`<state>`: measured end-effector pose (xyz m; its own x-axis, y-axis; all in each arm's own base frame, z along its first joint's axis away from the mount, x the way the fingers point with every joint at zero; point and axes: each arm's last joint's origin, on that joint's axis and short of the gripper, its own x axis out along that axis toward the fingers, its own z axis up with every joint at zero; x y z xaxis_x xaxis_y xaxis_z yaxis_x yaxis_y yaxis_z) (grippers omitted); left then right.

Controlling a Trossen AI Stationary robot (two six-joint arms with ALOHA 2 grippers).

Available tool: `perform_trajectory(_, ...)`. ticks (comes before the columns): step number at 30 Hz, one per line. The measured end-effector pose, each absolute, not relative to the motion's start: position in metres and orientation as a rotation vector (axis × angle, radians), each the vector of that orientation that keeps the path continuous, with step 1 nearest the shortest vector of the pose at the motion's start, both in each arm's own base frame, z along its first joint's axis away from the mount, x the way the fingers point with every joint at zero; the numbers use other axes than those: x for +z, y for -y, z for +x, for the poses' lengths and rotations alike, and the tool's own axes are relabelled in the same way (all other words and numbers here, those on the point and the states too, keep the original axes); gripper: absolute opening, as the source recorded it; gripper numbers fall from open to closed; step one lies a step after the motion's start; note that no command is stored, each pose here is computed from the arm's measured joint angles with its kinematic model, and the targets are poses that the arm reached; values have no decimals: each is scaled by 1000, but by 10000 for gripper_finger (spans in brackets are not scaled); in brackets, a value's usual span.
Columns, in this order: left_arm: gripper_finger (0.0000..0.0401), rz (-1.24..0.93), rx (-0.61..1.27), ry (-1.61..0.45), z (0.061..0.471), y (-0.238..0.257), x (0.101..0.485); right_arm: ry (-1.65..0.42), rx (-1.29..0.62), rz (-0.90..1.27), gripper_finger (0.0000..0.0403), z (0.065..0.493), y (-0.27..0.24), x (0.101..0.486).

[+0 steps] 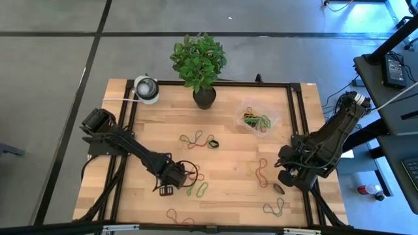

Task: Pick and place rubber bands into bin
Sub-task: Put the bottom left blue rubber band into the bin

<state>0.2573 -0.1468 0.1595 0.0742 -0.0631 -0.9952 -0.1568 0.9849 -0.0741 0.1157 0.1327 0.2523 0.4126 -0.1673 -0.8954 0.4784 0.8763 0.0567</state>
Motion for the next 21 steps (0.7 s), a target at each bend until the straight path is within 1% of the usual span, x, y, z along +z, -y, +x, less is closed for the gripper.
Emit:
perform_trajectory(4, 102, -157, 71, -1519, 257, 151, 152, -1072, -414, 328, 4, 116, -133, 252)
perform_trajectory(9, 101, -126, 85, -1557, 258, 157, 138, -1071, -414, 329, 4, 116, -133, 252)
perform_trajectory(12, 76, -140, 130, -1576, 257, 158, 132, -1071, -414, 328, 4, 116, -133, 252)
perform_trajectory(15, 21, -197, 190, -1566, 258, 157, 132, -1071, -414, 327, 4, 116, -133, 252)
perform_trajectory(16, 12, -228, 215, -1551, 259, 157, 134, -1071, -414, 327, 4, 116, -133, 252)
perform_trajectory(19, 3, -257, 251, -1507, 265, 156, 144, -1072, -413, 326, 4, 116, -133, 252)
perform_trajectory(21, 3, -275, 237, -1408, 276, 158, 159, -1072, -413, 325, 4, 116, -133, 252)
